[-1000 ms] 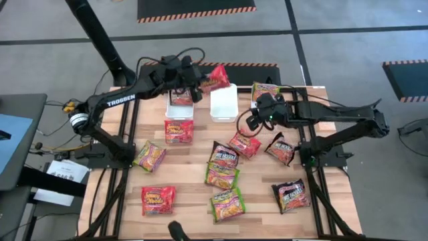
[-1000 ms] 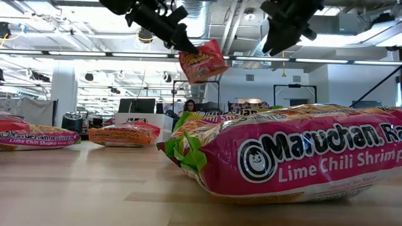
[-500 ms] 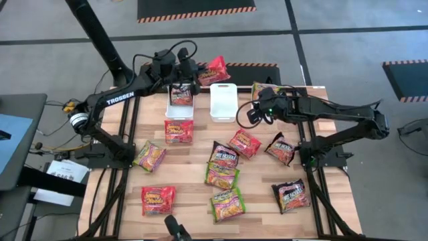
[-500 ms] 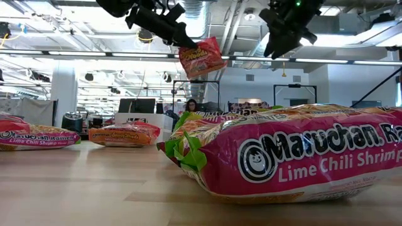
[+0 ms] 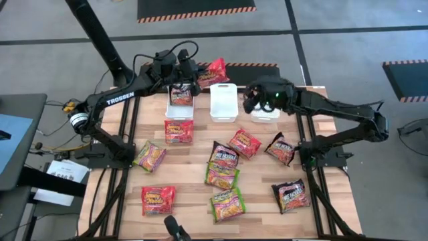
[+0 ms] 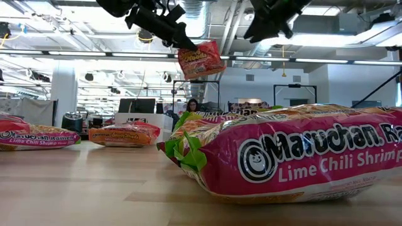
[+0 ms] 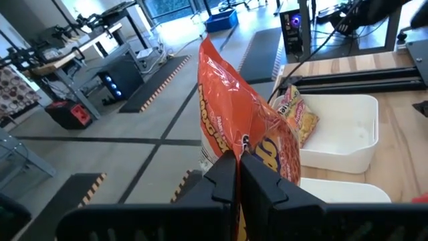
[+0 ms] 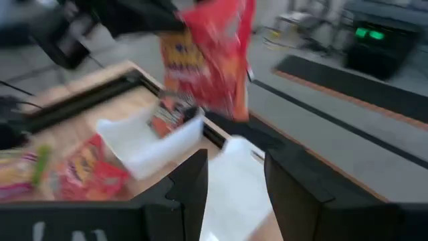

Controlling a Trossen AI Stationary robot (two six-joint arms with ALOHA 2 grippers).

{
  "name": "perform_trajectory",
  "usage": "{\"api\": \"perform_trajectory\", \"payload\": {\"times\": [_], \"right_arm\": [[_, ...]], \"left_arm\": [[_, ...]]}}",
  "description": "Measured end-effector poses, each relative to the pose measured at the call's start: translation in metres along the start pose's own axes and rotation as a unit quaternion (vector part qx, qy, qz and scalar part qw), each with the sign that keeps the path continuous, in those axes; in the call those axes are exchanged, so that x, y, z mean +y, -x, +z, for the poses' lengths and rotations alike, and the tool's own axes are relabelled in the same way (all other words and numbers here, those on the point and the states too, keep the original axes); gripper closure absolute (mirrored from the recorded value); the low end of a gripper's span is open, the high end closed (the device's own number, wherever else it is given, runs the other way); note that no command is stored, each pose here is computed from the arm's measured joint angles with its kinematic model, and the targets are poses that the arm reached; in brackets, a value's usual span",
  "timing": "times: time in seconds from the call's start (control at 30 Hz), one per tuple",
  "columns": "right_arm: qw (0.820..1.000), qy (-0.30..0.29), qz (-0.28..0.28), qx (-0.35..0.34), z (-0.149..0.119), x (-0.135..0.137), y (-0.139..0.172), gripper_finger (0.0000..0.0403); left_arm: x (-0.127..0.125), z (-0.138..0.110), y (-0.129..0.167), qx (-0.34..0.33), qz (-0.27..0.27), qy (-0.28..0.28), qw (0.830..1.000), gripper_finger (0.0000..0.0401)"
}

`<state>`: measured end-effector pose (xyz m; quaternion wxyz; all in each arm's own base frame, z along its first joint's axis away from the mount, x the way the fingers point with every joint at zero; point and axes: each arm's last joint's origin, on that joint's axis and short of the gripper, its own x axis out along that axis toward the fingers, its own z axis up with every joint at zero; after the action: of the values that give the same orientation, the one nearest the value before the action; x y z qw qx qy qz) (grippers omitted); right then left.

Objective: Sort Maruchan noodles
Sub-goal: Put the orange noodle pack into the middle white bin

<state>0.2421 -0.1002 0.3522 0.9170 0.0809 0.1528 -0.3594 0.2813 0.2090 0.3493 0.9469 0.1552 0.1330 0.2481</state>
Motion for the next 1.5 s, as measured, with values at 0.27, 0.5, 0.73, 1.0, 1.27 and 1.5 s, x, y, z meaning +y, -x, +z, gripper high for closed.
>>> {"api": "perform_trajectory", "payload": {"times": [0.27, 0.5, 0.73, 1.0, 1.27, 1.5], "right_arm": [[0.993, -0.027, 0.102, -0.049, 0.02, -0.054, -0.018, 0.0232], [0.976, -0.081, 0.194, -0.058, 0.013, -0.086, -0.07, 0.0209], [0.953, -0.072, 0.289, -0.059, 0.002, -0.097, -0.122, 0.0179], [0.946, -0.037, 0.316, -0.065, 0.015, -0.094, -0.156, 0.0176], [0.938, -0.033, 0.341, -0.056, 0.025, -0.088, -0.183, 0.0183], [0.934, -0.039, 0.355, -0.03, 0.025, -0.077, -0.189, 0.0285]], "left_arm": [[0.0, -0.001, 0.0, 0.005, -0.002, 0.01, 1.0, 0.0401], [0.0, -0.001, 0.0, 0.005, -0.002, 0.011, 1.0, 0.0401], [-0.001, -0.001, 0.0, 0.006, -0.003, 0.012, 1.0, 0.0401], [-0.001, -0.003, 0.0, 0.017, -0.004, 0.013, 1.0, 0.0401], [-0.001, -0.003, 0.0, 0.018, -0.002, 0.013, 1.0, 0.0401], [-0.001, -0.004, 0.0, 0.02, -0.002, 0.013, 1.0, 0.0401]]}}
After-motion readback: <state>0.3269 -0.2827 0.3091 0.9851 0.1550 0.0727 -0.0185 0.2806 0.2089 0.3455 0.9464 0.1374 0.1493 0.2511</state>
